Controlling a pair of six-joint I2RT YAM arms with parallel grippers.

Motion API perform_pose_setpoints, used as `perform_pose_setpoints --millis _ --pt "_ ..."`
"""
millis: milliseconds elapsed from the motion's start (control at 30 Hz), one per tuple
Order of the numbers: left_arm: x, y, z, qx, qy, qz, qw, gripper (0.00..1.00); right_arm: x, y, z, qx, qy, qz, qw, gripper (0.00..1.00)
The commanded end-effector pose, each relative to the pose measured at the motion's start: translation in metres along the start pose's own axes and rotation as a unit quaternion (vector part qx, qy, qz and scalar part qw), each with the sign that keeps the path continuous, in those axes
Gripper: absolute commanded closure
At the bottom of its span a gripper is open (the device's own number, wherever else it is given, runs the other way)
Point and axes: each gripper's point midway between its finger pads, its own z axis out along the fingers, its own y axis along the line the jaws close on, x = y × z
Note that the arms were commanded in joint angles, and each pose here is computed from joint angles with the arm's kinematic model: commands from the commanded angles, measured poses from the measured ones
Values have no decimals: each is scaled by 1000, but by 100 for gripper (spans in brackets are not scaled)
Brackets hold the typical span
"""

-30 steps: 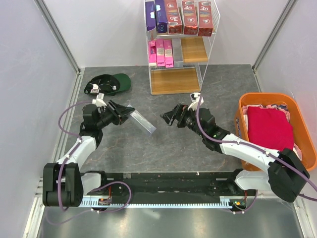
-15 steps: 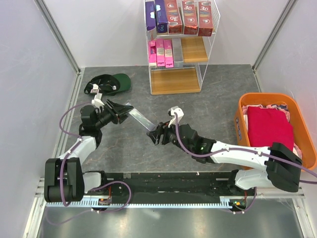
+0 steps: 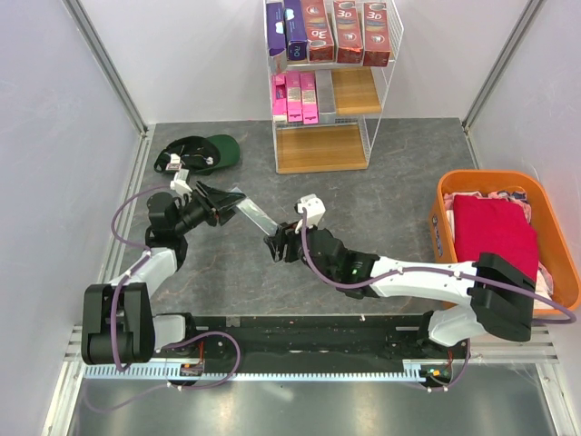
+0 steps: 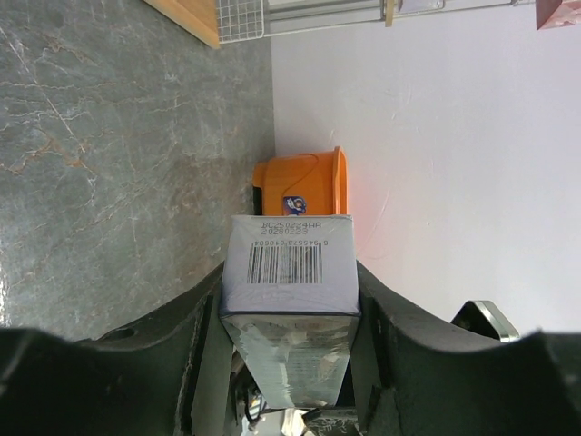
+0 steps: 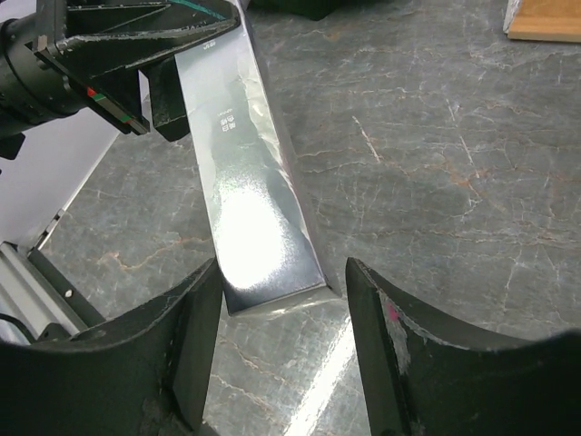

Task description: Place and organize the toothpastes onto the shelf

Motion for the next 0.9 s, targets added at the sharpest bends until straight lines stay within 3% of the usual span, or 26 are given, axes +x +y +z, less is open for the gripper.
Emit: perform_pose_setpoints --millis 0,133,333,533,700,767,833,867 --pt "2 -17 -2 35 14 6 999 98 -17 11 8 5 -27 -6 1000 37" --pt "2 -17 -2 38 16 4 999 98 -16 14 8 0 -29 -6 1000 40" --pt "4 -18 -2 46 23 1 999 98 -16 16 8 -5 -32 -16 999 63" --pt "5 -19 -1 55 34 1 998 93 -19 18 8 -11 -36 -21 999 73" --pt "7 -24 0 69 45 19 996 63 -20 22 8 -16 -34 -20 999 75" --pt "7 -25 -1 71 46 23 996 40 -21 23 9 -17 -34 -16 999 75" --pt "7 -25 0 71 46 22 996 23 -22 24 9 -17 -32 -13 999 75" --pt "7 -25 0 71 46 24 996 21 -24 25 9 -17 -33 -7 999 75"
